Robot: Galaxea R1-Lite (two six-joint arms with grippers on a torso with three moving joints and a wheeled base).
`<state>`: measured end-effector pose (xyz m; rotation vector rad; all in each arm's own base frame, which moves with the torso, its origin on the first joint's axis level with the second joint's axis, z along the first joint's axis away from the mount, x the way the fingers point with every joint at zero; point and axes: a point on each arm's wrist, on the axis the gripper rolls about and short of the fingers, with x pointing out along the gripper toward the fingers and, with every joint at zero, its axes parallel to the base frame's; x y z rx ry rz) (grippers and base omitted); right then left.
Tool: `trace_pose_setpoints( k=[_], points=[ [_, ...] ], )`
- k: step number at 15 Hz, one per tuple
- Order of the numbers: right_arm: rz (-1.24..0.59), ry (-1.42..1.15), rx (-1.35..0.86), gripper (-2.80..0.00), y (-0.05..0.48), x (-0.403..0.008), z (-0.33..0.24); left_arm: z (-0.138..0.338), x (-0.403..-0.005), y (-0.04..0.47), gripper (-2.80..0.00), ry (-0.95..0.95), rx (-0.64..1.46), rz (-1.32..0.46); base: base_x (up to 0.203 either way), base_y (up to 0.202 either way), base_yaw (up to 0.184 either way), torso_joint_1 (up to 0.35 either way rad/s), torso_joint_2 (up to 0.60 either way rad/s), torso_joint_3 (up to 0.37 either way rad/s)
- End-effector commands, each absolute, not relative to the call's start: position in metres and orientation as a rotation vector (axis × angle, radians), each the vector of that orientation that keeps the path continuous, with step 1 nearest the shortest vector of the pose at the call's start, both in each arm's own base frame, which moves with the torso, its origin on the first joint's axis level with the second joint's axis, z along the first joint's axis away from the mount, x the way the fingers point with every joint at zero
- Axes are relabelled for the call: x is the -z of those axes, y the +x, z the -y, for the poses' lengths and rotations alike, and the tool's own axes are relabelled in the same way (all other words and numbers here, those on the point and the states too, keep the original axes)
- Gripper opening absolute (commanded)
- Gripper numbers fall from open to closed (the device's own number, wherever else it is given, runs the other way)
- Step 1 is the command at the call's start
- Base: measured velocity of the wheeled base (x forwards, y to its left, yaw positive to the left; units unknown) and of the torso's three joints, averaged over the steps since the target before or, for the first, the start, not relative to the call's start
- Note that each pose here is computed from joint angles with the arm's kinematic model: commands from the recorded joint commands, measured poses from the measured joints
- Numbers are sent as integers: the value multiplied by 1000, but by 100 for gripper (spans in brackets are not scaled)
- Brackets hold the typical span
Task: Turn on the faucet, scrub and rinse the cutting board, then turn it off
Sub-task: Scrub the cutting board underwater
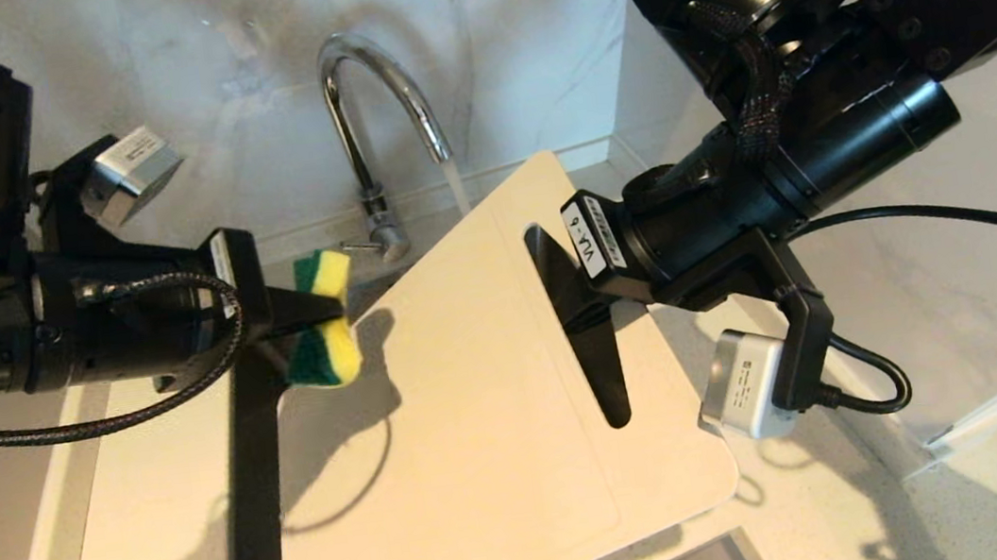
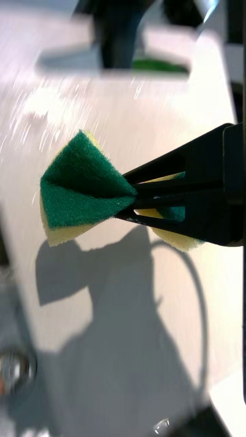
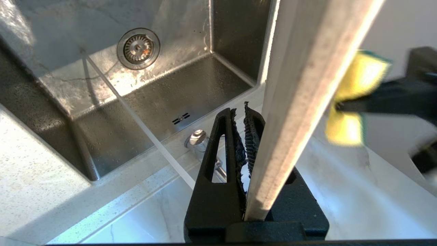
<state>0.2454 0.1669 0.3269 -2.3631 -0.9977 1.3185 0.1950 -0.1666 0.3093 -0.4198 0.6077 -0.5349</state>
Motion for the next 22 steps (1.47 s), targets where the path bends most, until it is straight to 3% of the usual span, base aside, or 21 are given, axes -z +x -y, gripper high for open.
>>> trace_pose_setpoints(
  k=[1, 4, 7, 14, 22],
  points=[
    [1009, -2368, -1332, -280, 247, -325, -168, 214, -308, 191, -280, -374, 598, -631, 0, 0, 0, 0, 0, 0],
    [1009, -2367, -1332, -280, 246, -325, -168, 247, -289, 204, -280, -329, 563, -668, 0, 0, 0, 0, 0, 0],
    [1010, -2369, -1328, -280, 245, -326, -167, 245, -260, 206, -280, -298, 506, -753, 0, 0, 0, 0, 0, 0],
    [1010, -2369, -1328, -280, 245, -326, -167, 209, -194, 218, -280, -293, 364, -829, 0, 0, 0, 0, 0, 0],
    [1012, -2370, -1322, -280, 245, -327, -167, 132, -136, 246, -280, -351, 168, -807, 0, 0, 0, 0, 0, 0]
  ],
)
